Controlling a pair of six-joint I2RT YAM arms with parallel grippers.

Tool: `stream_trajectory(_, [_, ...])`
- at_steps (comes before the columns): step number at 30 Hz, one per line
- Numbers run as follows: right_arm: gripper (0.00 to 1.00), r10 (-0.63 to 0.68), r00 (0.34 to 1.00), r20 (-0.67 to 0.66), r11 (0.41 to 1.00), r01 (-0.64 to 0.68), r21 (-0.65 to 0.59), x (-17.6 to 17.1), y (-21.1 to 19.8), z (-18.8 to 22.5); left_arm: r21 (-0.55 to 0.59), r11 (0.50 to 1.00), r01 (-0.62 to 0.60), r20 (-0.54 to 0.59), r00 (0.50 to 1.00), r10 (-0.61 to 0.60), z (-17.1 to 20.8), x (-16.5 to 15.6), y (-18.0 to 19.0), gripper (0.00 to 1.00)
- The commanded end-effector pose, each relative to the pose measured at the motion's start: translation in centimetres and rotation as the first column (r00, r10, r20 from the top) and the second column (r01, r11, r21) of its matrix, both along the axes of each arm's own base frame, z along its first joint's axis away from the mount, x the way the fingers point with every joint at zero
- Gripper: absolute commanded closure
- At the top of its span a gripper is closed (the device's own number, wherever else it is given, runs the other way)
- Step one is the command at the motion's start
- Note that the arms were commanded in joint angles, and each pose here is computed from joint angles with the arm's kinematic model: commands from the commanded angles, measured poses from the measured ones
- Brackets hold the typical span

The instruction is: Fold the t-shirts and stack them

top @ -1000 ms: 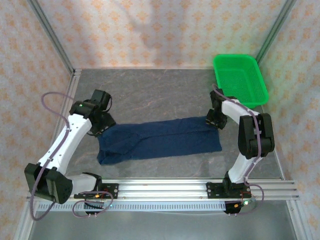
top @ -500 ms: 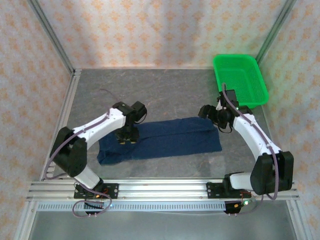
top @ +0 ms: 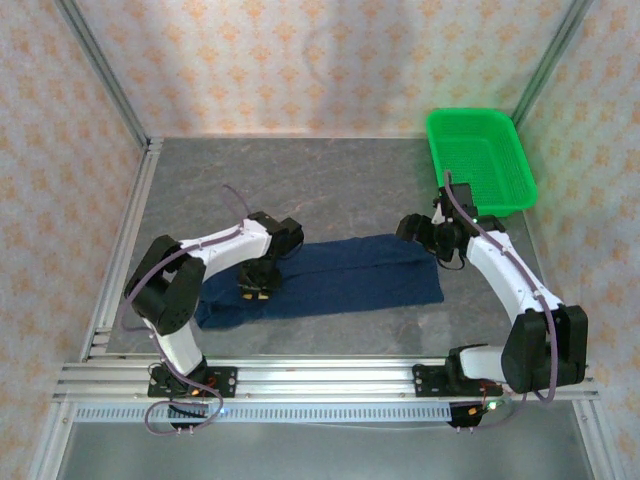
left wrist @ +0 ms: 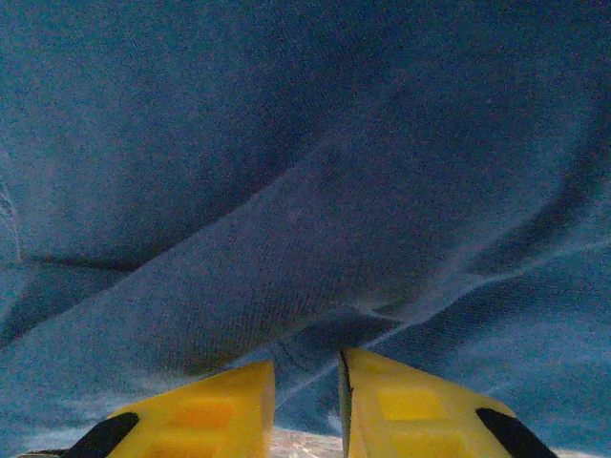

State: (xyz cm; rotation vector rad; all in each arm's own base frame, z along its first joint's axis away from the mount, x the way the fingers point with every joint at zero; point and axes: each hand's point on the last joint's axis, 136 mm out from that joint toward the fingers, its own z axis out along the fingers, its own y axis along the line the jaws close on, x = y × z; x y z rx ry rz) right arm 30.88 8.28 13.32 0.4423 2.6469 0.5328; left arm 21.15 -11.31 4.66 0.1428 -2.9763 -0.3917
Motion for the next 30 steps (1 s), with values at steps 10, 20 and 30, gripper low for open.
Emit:
stream_trajectory(10, [0.14,0.012,1.000,0.026,1.000,-0.012,-0.019,-0.2,-0.2,0.4,0.054,0.998,0.029,-0.038,0.999,-0.027,-2.7,-0.8,0.9,0.79])
stream_trajectory(20, [0.14,0.008,0.999,0.036,1.000,-0.007,-0.028,0.0,-0.3,0.7,0.022,1.000,0.018,-0.002,1.000,-0.018,-1.5,0.1,0.1,1.00])
stream_trajectory(30, [0.14,0.000,0.999,0.035,0.999,0.001,-0.034,0.3,-0.5,0.4,-0.157,0.988,-0.017,0.040,0.999,0.023,1.5,-0.4,-3.6,1.00])
